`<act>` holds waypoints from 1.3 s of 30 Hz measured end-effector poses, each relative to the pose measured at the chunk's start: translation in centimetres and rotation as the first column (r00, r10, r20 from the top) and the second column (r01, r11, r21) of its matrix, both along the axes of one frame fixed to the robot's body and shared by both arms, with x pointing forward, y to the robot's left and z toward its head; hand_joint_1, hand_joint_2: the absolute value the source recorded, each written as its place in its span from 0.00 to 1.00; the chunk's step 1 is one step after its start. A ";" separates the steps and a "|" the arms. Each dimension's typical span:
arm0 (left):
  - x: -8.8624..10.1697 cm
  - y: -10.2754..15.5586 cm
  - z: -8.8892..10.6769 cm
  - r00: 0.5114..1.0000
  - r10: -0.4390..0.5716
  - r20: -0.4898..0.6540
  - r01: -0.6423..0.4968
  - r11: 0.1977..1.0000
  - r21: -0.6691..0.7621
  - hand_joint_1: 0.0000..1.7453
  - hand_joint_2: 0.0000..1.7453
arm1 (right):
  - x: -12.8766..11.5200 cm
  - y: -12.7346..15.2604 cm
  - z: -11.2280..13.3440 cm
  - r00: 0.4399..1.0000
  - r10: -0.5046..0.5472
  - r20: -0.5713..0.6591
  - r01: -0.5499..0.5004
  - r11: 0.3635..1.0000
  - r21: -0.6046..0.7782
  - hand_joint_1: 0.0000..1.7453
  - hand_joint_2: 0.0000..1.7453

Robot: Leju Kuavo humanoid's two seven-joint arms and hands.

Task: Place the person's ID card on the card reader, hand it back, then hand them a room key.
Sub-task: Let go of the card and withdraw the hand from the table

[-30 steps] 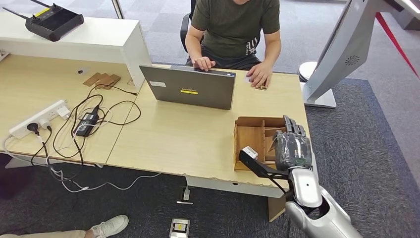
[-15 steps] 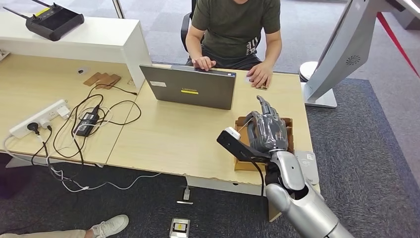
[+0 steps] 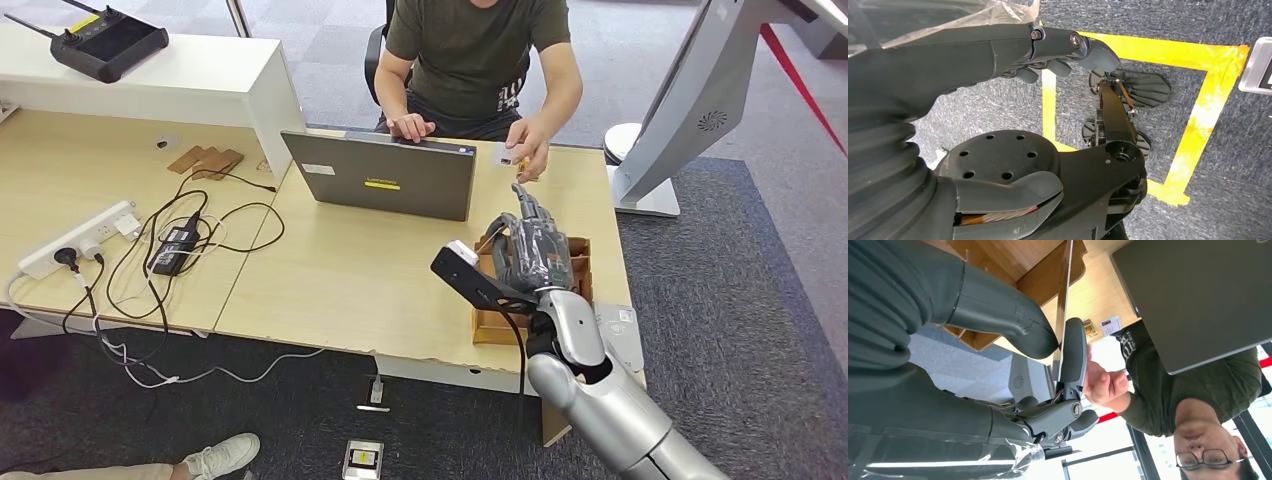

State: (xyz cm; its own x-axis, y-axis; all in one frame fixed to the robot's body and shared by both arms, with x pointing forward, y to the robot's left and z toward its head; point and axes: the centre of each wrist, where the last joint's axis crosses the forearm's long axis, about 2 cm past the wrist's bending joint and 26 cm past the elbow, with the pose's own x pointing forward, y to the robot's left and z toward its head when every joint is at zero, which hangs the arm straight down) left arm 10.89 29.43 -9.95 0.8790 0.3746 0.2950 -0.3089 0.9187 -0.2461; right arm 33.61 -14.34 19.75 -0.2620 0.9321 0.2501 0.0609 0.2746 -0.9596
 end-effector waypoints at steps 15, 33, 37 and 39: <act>0.0 0.0 0.0 1.000 0.005 0.000 -0.005 1.000 -0.003 0.00 1.00 | 0.7 -0.1 -0.3 1.000 -0.011 -0.011 0.011 1.000 -0.024 1.00 1.00; -1.0 0.2 -0.2 1.000 0.031 0.000 -0.031 1.000 -0.001 0.00 1.00 | 1.0 -5.1 -2.3 0.978 -0.199 -0.060 0.207 0.964 0.169 0.00 1.00; -2.0 0.5 -0.4 0.998 0.058 -0.003 -0.058 0.998 0.007 0.00 1.00 | -0.5 -10.5 -5.3 0.941 -0.314 -0.128 0.339 0.850 0.404 0.00 1.00; -2.7 0.6 -0.6 0.997 0.074 -0.005 -0.074 0.997 0.014 0.00 1.00 | -1.8 -13.7 -7.6 0.908 -0.356 -0.220 0.418 0.741 0.525 0.00 1.00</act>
